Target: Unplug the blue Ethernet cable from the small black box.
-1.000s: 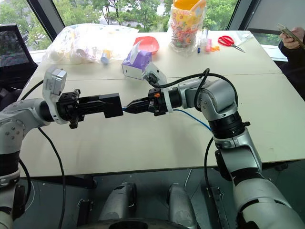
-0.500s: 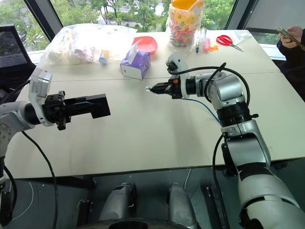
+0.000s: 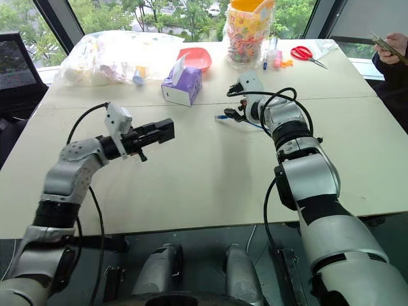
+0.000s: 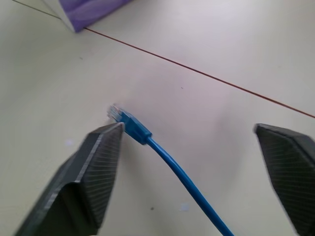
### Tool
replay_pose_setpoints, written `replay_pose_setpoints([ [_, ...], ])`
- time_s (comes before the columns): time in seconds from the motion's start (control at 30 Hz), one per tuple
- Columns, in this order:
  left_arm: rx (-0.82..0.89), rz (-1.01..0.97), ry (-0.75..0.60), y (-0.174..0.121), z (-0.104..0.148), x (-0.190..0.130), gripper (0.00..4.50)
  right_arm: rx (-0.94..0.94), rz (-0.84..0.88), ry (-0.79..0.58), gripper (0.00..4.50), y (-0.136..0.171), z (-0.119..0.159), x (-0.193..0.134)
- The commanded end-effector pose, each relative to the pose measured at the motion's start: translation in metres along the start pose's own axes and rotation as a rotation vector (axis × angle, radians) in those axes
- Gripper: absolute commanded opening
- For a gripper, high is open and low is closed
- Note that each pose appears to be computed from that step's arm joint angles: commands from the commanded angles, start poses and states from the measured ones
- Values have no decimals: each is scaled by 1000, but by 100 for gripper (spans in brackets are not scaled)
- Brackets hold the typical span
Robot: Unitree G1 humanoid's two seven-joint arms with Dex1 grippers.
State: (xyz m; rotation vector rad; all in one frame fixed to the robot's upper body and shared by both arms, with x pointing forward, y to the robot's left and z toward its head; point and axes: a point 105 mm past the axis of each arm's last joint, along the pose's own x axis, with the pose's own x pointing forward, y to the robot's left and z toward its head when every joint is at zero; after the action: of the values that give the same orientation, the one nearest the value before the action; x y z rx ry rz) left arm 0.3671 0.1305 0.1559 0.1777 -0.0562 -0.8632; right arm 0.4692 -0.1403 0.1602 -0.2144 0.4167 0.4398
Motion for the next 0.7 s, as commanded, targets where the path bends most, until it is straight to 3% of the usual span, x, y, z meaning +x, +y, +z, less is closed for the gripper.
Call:
replay_pose_setpoints([
  [0.03, 63, 25, -36, 3, 6, 11, 49, 15, -21, -90, 444, -9, 27, -10],
  [0.2, 51, 29, -26, 0, -4, 25, 49, 113, -18, -116, 444, -23, 26, -29],
  [0.43, -2, 23, 3, -1, -23, 29, 49, 151, 67, -154, 444, 8, 22, -62],
  [0.5, -13, 25, 30, -1, -33, 29, 150, 153, 102, -161, 450, 22, 19, -73],
  [0.7, -55, 53, 59, 8, -46, 22, 400, 117, 190, -137, 450, 47, 11, -88],
])
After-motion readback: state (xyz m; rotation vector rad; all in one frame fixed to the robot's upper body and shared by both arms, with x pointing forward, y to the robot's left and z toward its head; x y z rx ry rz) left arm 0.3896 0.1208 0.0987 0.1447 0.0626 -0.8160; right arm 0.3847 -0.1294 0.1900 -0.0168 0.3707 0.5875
